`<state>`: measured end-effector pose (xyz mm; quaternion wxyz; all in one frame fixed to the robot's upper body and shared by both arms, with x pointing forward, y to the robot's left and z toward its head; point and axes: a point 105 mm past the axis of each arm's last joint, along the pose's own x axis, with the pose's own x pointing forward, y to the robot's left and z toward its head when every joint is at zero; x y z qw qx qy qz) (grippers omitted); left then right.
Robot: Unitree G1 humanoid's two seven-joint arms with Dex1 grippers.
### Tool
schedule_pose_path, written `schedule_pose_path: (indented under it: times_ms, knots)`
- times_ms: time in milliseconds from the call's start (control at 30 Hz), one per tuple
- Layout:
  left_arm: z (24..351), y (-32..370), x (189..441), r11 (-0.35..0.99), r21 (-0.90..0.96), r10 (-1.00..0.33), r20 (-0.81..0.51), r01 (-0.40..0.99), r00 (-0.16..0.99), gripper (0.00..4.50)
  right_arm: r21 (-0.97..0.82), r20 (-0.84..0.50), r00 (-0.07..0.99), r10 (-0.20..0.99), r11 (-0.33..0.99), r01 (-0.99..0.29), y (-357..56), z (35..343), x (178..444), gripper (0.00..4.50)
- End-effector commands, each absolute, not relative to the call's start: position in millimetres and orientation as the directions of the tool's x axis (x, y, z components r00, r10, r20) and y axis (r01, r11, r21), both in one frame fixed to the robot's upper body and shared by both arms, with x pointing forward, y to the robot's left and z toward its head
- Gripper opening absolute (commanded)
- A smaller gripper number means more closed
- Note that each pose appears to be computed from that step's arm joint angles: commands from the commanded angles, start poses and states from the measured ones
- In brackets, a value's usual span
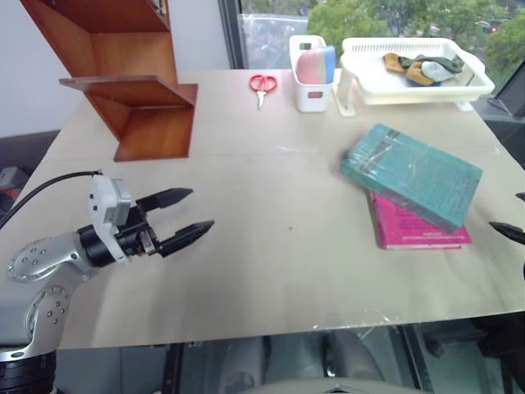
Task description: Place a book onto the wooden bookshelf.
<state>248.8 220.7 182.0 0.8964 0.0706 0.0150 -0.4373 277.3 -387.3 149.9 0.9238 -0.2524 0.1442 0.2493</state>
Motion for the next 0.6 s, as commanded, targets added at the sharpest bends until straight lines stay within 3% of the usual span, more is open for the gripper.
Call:
schedule_pose_path:
  times_ms: [33,200,333,533,600]
  knots:
    - [193,220,248,0.585,0.165,-0.796,-0.069,0.794,0.601,4.45,-0.427,-0.365,0.849,0.382,0.742,-0.517,-388,162,280,4.5]
    - [194,215,244,0.525,0.117,-0.845,-0.049,0.843,0.533,4.45,-0.415,-0.368,0.851,0.374,0.753,-0.511,-387,161,285,4.5]
    - [209,204,230,0.383,0.026,-0.924,0.02,0.923,0.383,4.45,-0.468,-0.449,0.865,0.224,0.766,-0.441,-397,149,296,4.5]
    - [214,197,239,0.383,0.12,-0.923,0.027,0.916,0.383,4.45,-0.529,-0.455,0.886,0.091,0.772,-0.351,-404,145,320,4.5]
    - [212,194,239,0.369,0.128,-0.929,0.016,0.92,0.37,4.5,-0.499,-0.453,0.888,0.08,0.803,-0.327,-403,148,330,3.95]
